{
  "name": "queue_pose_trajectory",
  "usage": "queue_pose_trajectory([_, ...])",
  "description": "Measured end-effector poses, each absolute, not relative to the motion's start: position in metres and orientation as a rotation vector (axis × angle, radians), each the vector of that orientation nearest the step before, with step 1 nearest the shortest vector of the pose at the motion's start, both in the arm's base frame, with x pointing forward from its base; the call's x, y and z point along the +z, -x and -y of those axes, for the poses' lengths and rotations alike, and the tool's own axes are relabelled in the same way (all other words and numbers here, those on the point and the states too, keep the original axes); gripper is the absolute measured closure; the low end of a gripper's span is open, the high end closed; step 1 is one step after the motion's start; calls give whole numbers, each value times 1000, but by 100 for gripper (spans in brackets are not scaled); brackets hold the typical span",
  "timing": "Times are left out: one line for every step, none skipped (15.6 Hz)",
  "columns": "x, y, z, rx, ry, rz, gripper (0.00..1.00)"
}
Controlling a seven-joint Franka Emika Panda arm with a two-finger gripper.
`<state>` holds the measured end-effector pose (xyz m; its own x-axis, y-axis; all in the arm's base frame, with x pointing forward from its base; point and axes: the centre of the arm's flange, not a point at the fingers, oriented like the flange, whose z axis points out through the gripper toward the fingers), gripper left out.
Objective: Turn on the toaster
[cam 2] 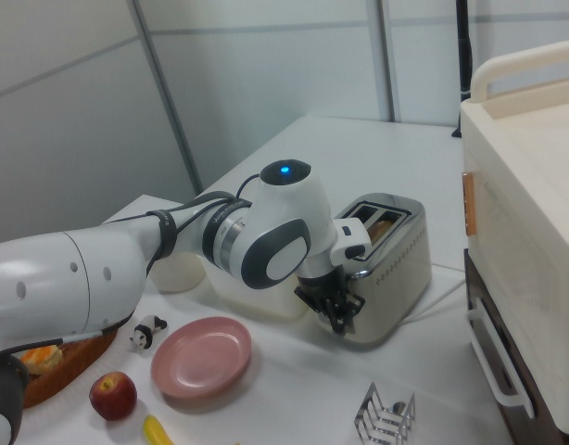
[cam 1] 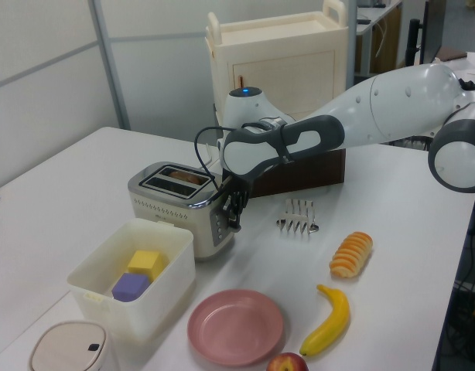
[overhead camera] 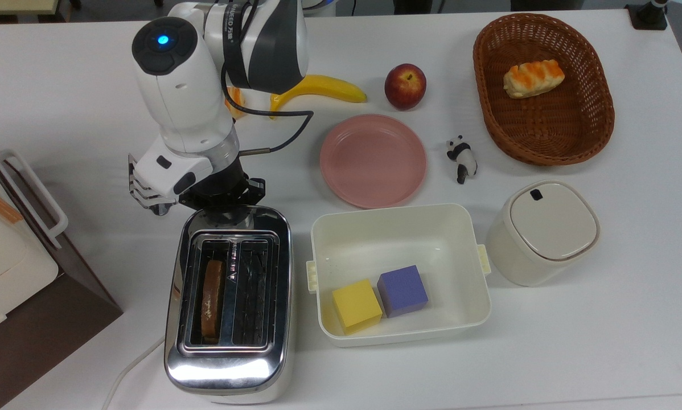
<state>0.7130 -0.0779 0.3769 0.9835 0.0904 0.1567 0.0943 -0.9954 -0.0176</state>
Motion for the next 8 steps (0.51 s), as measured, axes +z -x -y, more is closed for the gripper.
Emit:
queue_pose_trajectory([377, -713, 77, -244, 3110, 155, 99])
queue_pose_trajectory([377, -713, 75, -242, 3118, 168, 99])
queue_pose_trajectory([377, -714, 74, -241, 3124, 177, 99])
queue_pose_trajectory([377, -714, 73, -241, 3126, 181, 99])
queue_pose_trajectory([377, -714, 73, -241, 3126, 181, 99])
queue_pose_trajectory([377, -714, 73, -241, 3126, 181, 99])
queue_pose_trajectory([377, -714, 73, -242, 3126, 181, 99])
queue_pose_trajectory([377, -714, 73, -242, 3126, 181, 99])
